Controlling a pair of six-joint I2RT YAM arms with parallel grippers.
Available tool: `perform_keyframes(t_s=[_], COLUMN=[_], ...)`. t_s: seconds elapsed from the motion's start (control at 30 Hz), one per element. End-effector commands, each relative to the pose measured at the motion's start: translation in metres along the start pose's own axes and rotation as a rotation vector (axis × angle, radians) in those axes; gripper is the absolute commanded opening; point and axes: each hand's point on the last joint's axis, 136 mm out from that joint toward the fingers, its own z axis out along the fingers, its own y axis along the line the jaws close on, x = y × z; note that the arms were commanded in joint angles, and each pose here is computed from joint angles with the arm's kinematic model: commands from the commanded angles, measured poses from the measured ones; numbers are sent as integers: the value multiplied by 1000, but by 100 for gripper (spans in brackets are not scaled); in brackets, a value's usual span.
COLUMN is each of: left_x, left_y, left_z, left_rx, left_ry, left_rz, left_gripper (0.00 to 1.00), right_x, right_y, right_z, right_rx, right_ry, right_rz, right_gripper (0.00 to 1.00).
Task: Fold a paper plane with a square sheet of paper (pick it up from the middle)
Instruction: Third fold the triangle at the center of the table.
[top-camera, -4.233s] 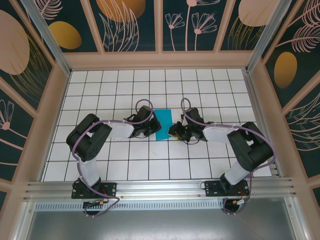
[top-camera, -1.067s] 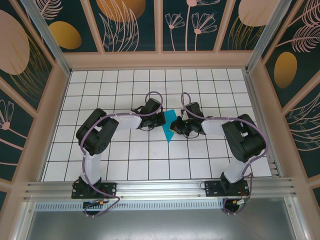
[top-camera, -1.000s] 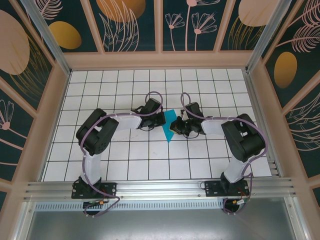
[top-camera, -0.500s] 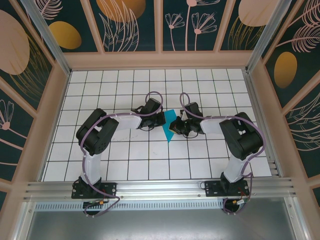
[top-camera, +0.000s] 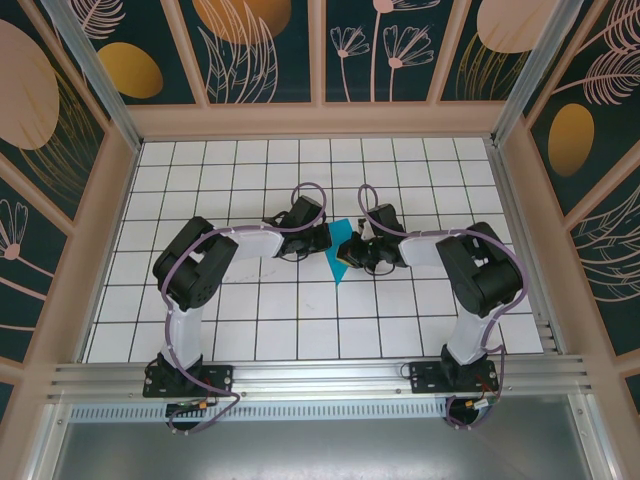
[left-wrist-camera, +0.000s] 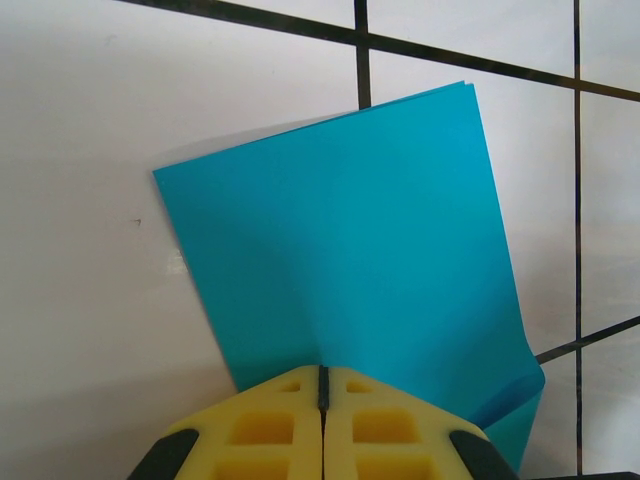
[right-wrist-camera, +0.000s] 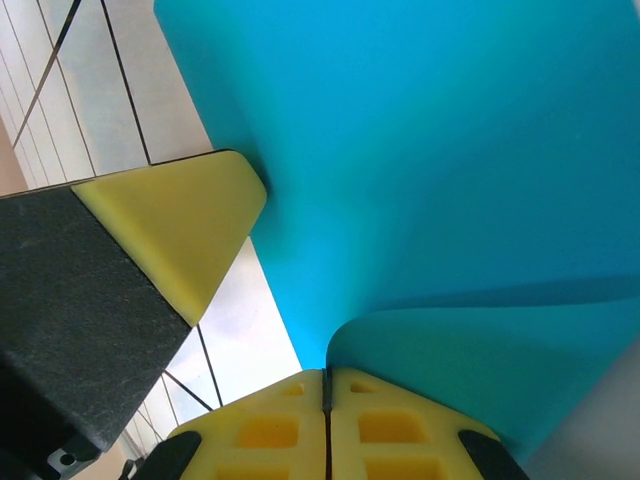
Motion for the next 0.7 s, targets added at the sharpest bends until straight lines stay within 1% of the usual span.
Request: perform_keyframes(t_s=[0.0,0.67], left_x=[19,21], left_y=[16,17], left_z=[11,12], left_rx=[-45,-44], left_ry=[72,79], left_rz=[6,4], left_gripper=[7,7], right_x=[-9,-7], right_y=[8,1], right_z=[2,8], right_rx=[-25,-5], right_ry=[-8,14], right_rz=[-31,-49], right_gripper=[9,9])
